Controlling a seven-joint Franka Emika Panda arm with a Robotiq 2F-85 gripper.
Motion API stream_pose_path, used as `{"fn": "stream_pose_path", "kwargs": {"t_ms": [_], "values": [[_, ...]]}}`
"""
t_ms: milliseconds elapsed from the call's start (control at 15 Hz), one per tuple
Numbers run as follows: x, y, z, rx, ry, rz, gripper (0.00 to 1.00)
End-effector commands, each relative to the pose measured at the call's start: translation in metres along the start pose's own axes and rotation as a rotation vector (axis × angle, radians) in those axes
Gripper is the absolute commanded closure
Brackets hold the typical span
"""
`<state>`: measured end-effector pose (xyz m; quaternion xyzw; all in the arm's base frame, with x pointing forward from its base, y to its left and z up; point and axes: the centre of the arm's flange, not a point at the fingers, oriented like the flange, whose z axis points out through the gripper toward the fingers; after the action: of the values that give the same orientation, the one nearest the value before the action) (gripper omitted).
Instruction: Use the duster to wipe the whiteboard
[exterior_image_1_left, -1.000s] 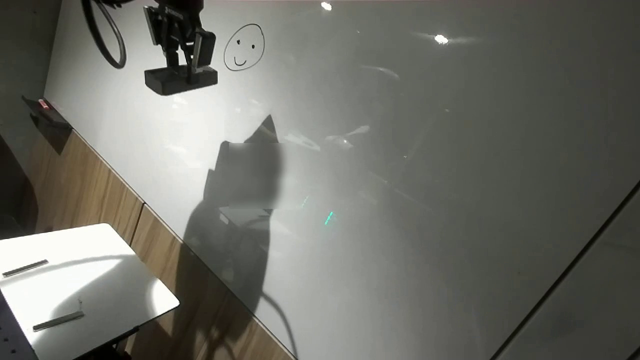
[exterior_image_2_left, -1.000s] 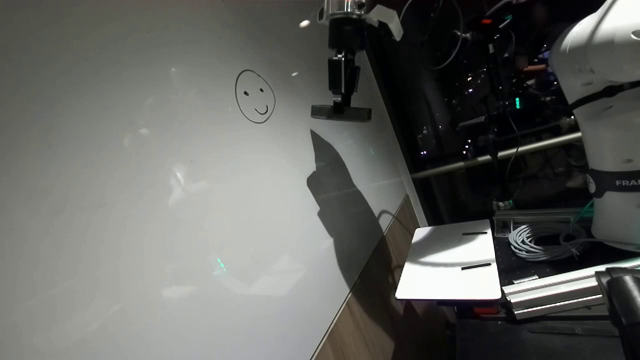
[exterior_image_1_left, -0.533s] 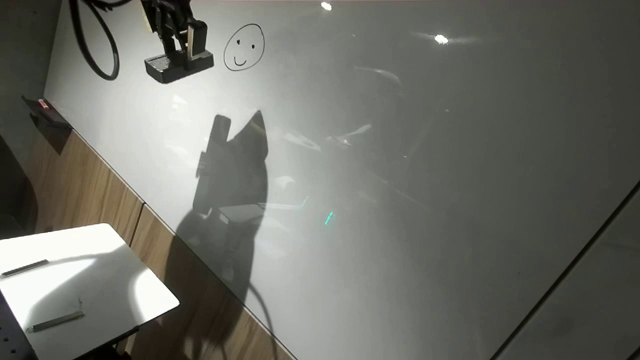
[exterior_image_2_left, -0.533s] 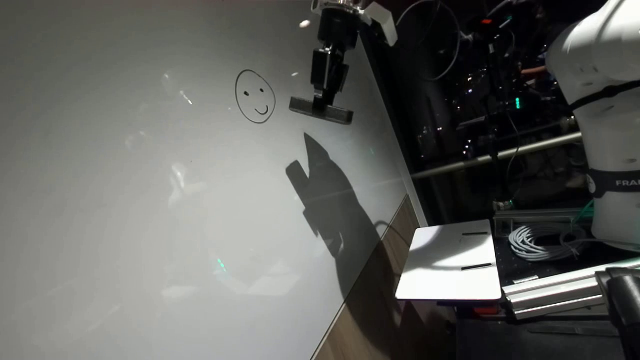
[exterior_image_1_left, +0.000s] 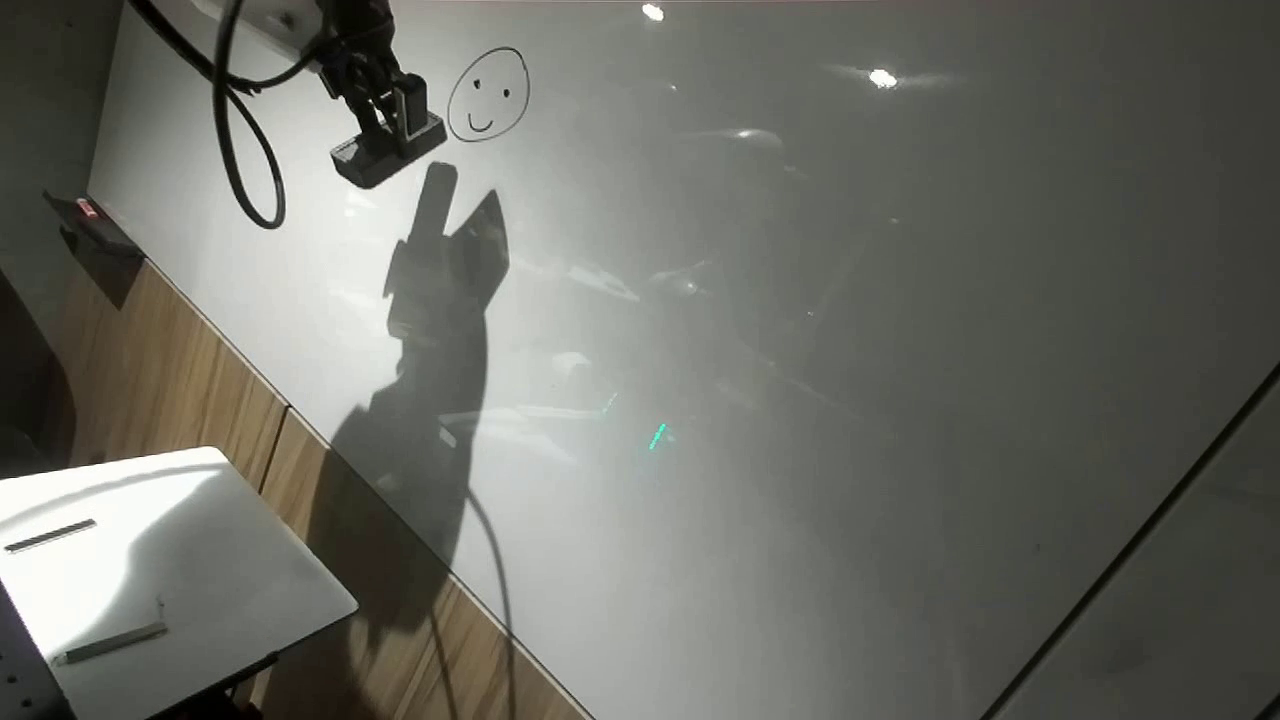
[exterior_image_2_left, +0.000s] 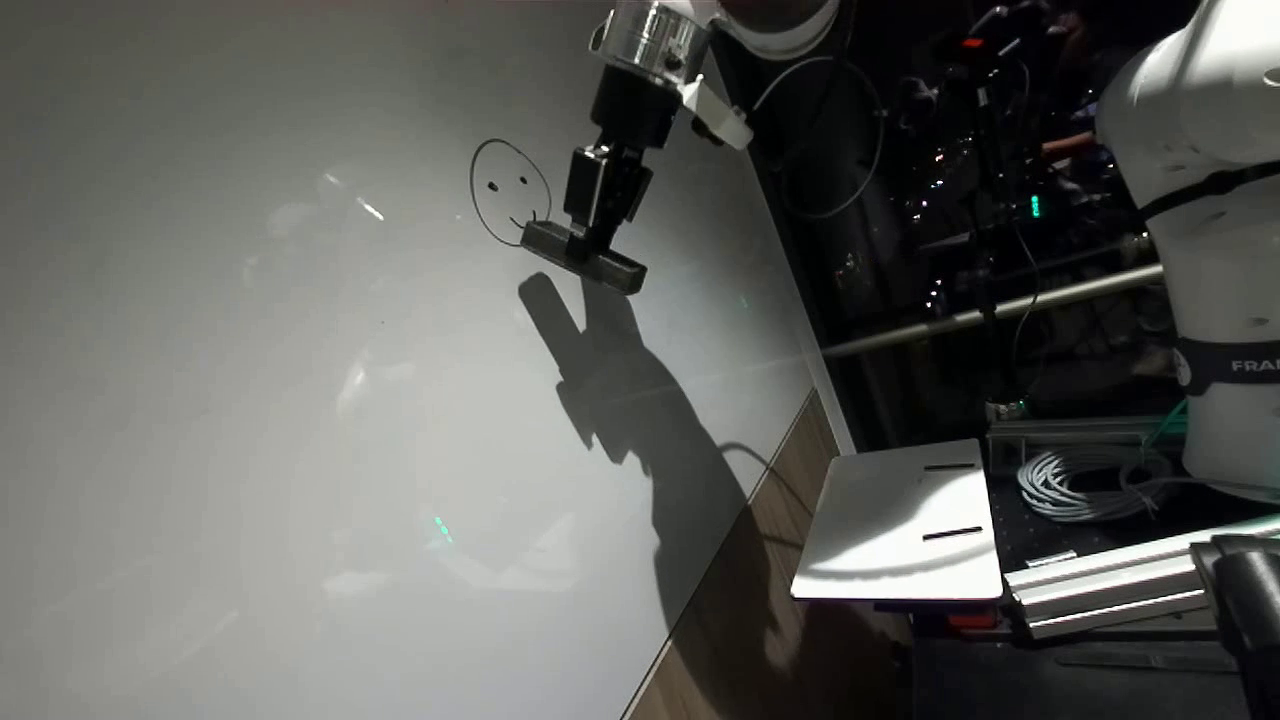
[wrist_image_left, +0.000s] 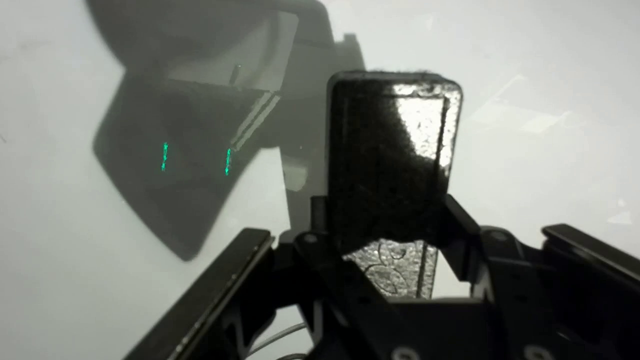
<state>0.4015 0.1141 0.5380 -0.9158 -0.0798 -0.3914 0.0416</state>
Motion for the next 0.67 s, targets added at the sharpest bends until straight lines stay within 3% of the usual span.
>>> {"fn": "stream_pose_path", "kwargs": {"t_ms": [0,267,600], "values": [[0.006,-0.001,0.026,-0.056,0.037,-0.007,0.71],[0.014,0.016,0.049,-0.116,0.044,-0.017,0.71],[0.025,0.029,0.048,-0.173,0.047,-0.009,0.71]]}}
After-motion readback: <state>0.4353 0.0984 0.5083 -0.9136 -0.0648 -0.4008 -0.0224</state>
